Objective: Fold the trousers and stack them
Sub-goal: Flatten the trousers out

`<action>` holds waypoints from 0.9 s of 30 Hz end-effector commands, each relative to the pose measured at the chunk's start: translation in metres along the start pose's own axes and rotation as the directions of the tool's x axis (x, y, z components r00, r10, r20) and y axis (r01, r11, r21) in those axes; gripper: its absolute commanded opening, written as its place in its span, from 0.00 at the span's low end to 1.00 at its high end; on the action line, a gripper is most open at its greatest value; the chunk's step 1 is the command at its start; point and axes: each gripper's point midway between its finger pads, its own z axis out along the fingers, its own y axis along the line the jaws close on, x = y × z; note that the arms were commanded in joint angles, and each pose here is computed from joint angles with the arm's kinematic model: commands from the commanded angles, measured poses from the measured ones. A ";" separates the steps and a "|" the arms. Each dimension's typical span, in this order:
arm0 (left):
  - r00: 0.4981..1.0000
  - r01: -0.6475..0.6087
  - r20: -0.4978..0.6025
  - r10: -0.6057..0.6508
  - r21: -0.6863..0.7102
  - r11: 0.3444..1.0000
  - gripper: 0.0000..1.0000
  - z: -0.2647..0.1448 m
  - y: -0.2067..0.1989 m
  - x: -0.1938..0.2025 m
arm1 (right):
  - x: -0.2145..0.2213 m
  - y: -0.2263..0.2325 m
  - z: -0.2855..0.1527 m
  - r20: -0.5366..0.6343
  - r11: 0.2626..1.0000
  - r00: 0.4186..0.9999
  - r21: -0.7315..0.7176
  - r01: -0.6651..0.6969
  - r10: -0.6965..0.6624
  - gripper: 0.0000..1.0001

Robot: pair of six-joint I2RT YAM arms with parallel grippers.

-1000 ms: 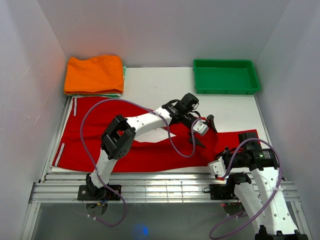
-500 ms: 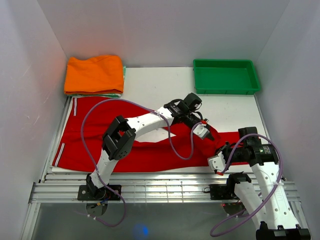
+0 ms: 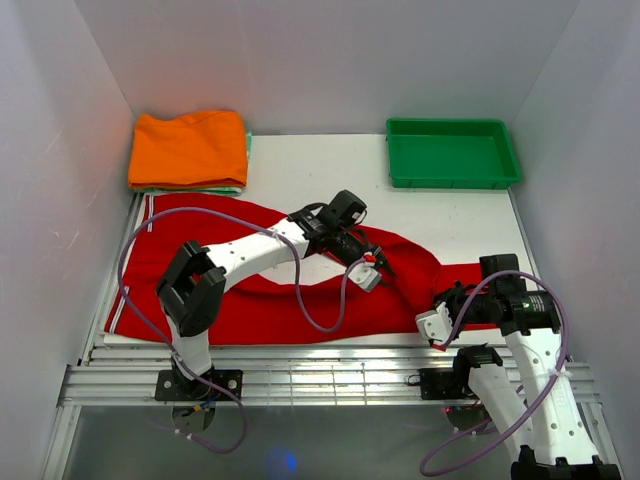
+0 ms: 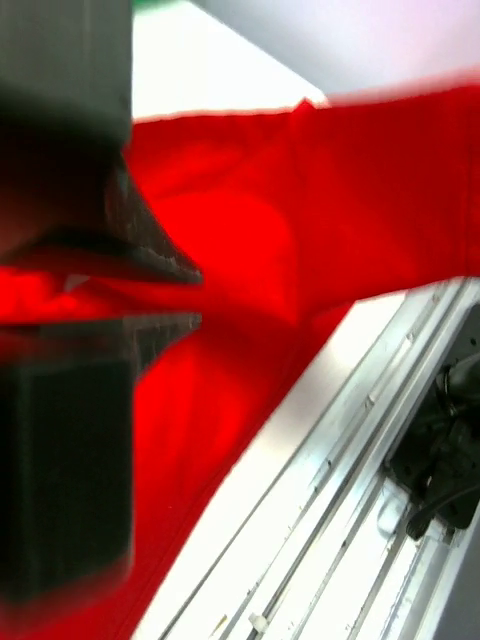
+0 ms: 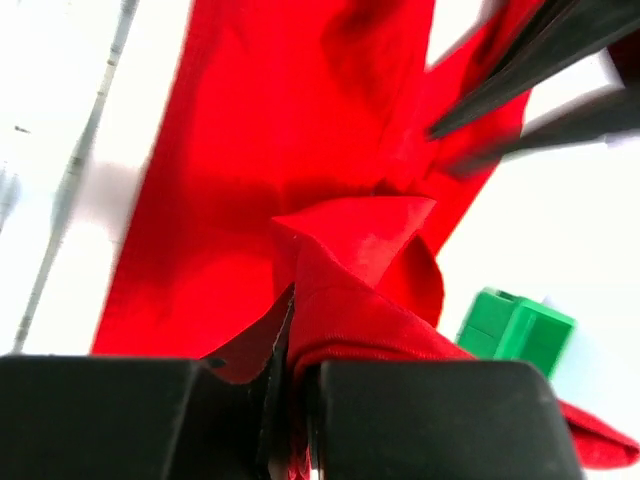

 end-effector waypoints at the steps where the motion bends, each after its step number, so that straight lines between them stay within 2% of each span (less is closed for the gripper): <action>1: 0.979 -0.201 0.003 0.202 -0.086 0.976 0.43 -0.021 0.028 -0.037 | -0.023 -0.007 0.001 0.087 0.806 0.804 -0.021 0.592 -0.588 0.08; 2: 0.978 -0.207 0.009 0.209 -0.095 0.974 0.51 -0.022 0.032 -0.038 | -0.027 -0.008 0.002 0.095 0.782 0.778 -0.004 0.624 -0.621 0.08; 3: 0.978 -0.205 0.014 0.208 -0.095 0.974 0.81 -0.019 0.034 -0.034 | -0.026 -0.003 0.006 0.109 0.770 0.766 -0.010 0.638 -0.633 0.08; 4: 0.975 -0.220 0.021 0.223 -0.099 0.970 0.95 -0.018 0.039 -0.034 | -0.026 -0.002 0.007 0.112 0.762 0.758 -0.009 0.647 -0.642 0.08; 5: 0.969 -0.240 0.037 0.246 -0.106 0.965 0.98 -0.016 0.046 -0.040 | -0.026 -0.003 0.008 0.120 0.763 0.758 -0.004 0.646 -0.641 0.08; 7: 0.964 -0.252 0.058 0.258 -0.105 0.962 0.98 -0.008 0.054 -0.039 | -0.032 -0.006 0.010 0.151 0.757 0.747 0.009 0.653 -0.647 0.08; 12: 0.955 -0.270 0.103 0.278 -0.091 0.959 0.98 0.012 0.064 -0.035 | -0.042 -0.011 0.017 0.175 0.692 0.676 0.040 0.721 -0.715 0.08; 14: 0.954 -0.259 0.139 0.267 -0.075 0.963 0.98 0.021 0.064 -0.036 | -0.041 -0.012 0.019 0.176 0.686 0.670 0.042 0.727 -0.721 0.08; 19: 0.953 -0.238 0.189 0.237 -0.021 0.971 0.98 0.037 0.043 -0.040 | -0.031 -0.022 0.021 0.103 0.641 0.635 0.047 0.766 -0.766 0.08; 22: 0.948 -0.246 0.216 0.235 0.025 0.969 0.98 0.043 0.021 -0.046 | -0.024 -0.019 0.021 0.092 0.644 0.641 0.005 0.765 -0.762 0.08; 23: 0.935 -0.288 0.226 0.274 0.027 0.957 0.98 0.044 0.016 -0.055 | -0.022 -0.019 0.019 0.087 0.646 0.645 -0.012 0.763 -0.759 0.08; 27: 0.934 -0.282 0.244 0.261 0.056 0.958 0.96 0.049 0.000 -0.064 | -0.014 -0.019 0.019 0.069 0.653 0.655 -0.047 0.756 -0.752 0.08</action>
